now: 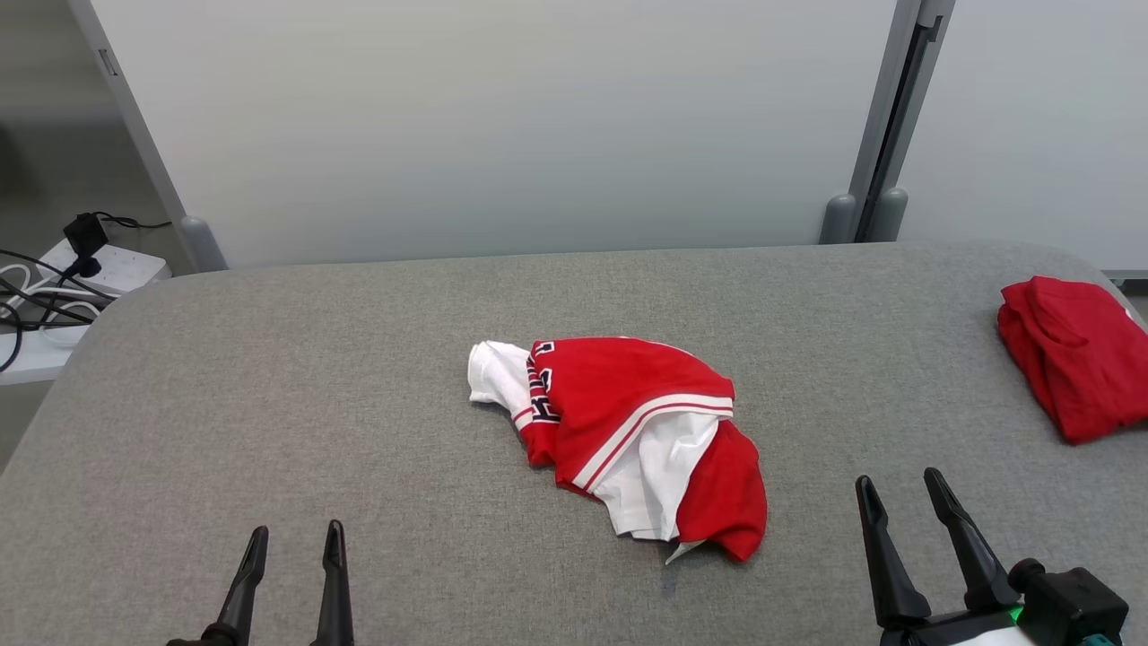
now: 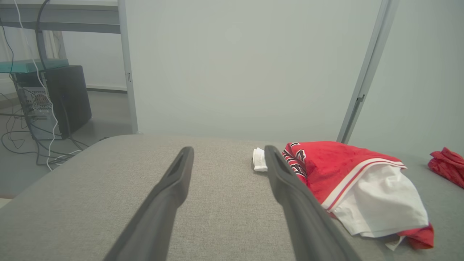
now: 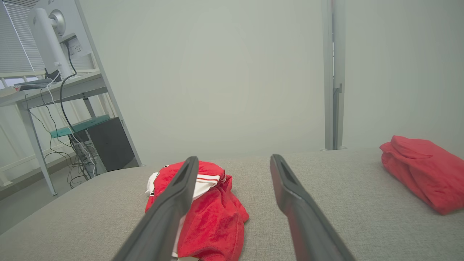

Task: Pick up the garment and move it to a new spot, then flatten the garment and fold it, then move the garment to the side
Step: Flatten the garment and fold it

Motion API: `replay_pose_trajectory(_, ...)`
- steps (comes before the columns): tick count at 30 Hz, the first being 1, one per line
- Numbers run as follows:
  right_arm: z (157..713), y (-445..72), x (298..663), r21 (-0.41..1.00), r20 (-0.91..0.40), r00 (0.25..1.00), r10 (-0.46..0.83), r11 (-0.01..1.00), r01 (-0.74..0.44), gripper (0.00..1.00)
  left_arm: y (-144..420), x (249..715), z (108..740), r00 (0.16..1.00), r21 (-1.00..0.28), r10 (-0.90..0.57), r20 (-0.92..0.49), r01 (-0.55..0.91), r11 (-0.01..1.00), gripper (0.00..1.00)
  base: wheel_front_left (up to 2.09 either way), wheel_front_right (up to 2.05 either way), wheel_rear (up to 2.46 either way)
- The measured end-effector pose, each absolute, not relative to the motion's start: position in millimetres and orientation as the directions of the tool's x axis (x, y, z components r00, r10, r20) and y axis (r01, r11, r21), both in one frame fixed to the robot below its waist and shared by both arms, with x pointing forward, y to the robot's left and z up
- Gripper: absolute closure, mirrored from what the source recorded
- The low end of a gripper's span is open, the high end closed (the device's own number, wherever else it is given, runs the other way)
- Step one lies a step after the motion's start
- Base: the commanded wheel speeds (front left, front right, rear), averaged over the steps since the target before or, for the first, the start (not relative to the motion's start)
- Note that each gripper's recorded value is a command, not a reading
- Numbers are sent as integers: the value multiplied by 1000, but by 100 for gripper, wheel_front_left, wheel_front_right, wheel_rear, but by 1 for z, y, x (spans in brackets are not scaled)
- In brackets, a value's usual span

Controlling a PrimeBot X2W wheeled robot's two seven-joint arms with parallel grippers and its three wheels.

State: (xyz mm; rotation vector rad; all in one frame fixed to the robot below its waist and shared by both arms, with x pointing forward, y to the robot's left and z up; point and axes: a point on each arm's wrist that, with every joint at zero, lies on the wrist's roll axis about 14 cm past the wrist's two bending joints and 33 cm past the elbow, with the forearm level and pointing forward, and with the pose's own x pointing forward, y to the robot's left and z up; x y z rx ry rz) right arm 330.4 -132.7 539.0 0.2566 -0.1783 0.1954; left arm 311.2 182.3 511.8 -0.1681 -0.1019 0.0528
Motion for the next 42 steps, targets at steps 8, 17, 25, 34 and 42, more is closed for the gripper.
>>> replay_pose_trajectory(8,537,-134,331,237,193,968,162,949,-207,0,176,313,508,996,-164,40,83,-26,986,0,0,0,0)
replay_pose_trajectory(17,529,-134,337,244,166,973,162,949,-199,0,123,338,498,989,-182,-137,51,144,973,0,0,0,0)
replay_pose_trajectory(25,521,-151,343,240,139,983,121,959,-152,0,63,357,494,947,-194,-318,40,320,927,0,0,0,0)
replay_pose_trajectory(34,516,-162,360,235,120,989,89,965,-116,0,-9,357,475,846,-229,-532,-9,517,825,0,0,0,0)
replay_pose_trajectory(42,509,-173,366,242,96,994,53,967,-75,0,-46,356,452,760,-211,-646,-71,622,754,0,0,0,0)
